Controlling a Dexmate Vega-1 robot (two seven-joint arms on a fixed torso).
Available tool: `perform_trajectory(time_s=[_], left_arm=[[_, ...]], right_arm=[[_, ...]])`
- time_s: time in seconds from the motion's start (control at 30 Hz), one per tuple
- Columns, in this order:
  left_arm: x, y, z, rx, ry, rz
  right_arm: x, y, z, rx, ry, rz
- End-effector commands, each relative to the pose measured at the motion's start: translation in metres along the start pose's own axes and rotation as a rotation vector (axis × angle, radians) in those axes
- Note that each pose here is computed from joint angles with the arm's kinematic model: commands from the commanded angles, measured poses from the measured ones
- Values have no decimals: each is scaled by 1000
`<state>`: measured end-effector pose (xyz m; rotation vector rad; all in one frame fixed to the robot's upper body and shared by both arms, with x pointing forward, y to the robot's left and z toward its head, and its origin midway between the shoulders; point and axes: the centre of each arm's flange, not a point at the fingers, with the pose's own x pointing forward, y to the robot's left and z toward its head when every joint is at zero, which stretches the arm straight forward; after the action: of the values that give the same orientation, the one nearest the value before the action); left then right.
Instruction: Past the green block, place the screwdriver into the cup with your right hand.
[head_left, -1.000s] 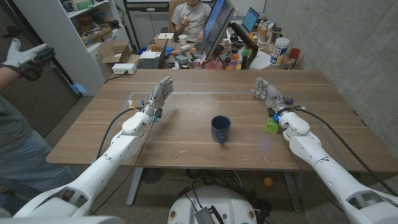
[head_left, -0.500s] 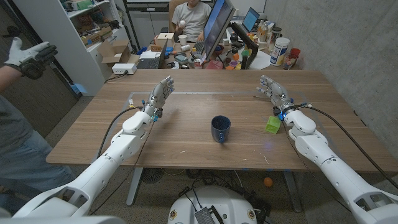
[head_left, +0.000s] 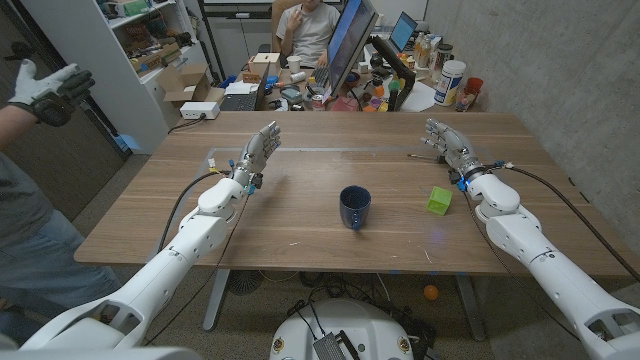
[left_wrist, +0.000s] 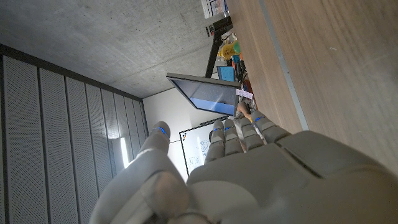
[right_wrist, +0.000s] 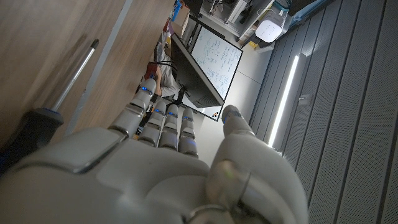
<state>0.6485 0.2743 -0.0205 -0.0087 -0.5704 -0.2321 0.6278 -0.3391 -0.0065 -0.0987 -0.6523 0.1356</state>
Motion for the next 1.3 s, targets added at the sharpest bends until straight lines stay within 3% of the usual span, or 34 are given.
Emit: perform_trajectory(time_s=[0.03,0.3,0.67,1.03,1.3], left_arm=[[-2,0,4,15,0,6],[-4,-2,4,17,1,2],[-11,-1,4,17,5,10],[-15,-3,5,15,2,9],[-17,-5,5,11,5,3]], right_arm=[[-9,-19,8,-61,-2,-8],[-14,-31,12,-132,-3,-18],[-16,-41,29,-309,-24,-15],[-19,-53,40,-504,19,7],[-22,-61,41,-552,53,16]])
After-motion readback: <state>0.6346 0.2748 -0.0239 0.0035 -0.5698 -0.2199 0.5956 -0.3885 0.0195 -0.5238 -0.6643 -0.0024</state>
